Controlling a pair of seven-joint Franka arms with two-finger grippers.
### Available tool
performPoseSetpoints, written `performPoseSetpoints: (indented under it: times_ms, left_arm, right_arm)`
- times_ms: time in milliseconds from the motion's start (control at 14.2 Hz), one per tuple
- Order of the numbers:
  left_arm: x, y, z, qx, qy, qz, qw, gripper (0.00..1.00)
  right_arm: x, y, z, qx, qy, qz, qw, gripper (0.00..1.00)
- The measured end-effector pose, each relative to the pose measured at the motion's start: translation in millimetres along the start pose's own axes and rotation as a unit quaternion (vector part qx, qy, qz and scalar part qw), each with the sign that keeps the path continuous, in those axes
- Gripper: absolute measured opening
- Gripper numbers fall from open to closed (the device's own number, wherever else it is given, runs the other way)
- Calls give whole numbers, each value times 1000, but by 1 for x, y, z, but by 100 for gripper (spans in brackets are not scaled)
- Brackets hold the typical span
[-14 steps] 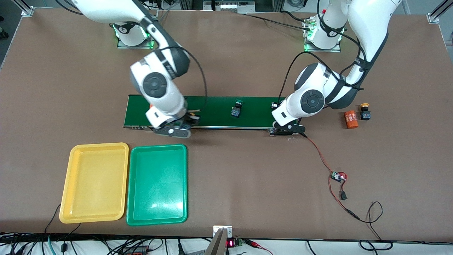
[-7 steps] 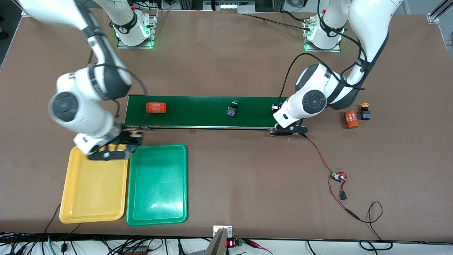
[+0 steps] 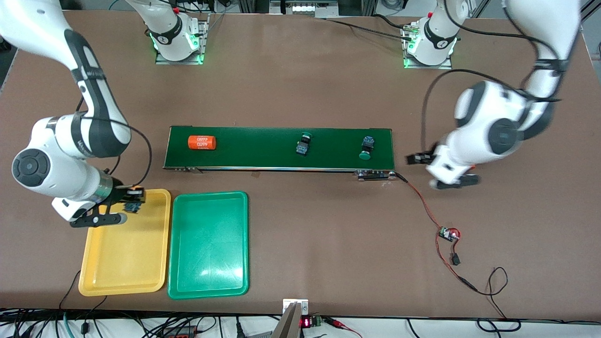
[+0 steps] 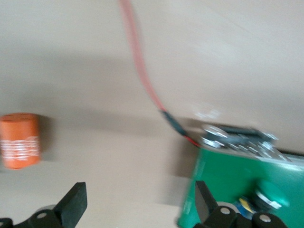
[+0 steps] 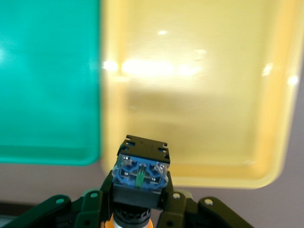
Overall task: Sort buttons by color to trays
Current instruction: 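Place the button in the yellow tray while the left gripper places its button, then raise the right gripper while the left gripper grasps the orange cylinder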
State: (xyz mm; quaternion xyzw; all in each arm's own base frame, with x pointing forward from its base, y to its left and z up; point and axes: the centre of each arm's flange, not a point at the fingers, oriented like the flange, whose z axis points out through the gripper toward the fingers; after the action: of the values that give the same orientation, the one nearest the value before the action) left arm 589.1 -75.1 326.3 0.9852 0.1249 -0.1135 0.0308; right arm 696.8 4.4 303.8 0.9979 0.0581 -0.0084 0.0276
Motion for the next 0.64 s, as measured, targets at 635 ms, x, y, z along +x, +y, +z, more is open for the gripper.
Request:
performPoseSetpoints:
  times_ms: [635]
  left_arm:
    - [27,-128,79,33,-63,18,997,100]
  right_arm:
    - [0,60,94,-13,-3,13,1000,40]
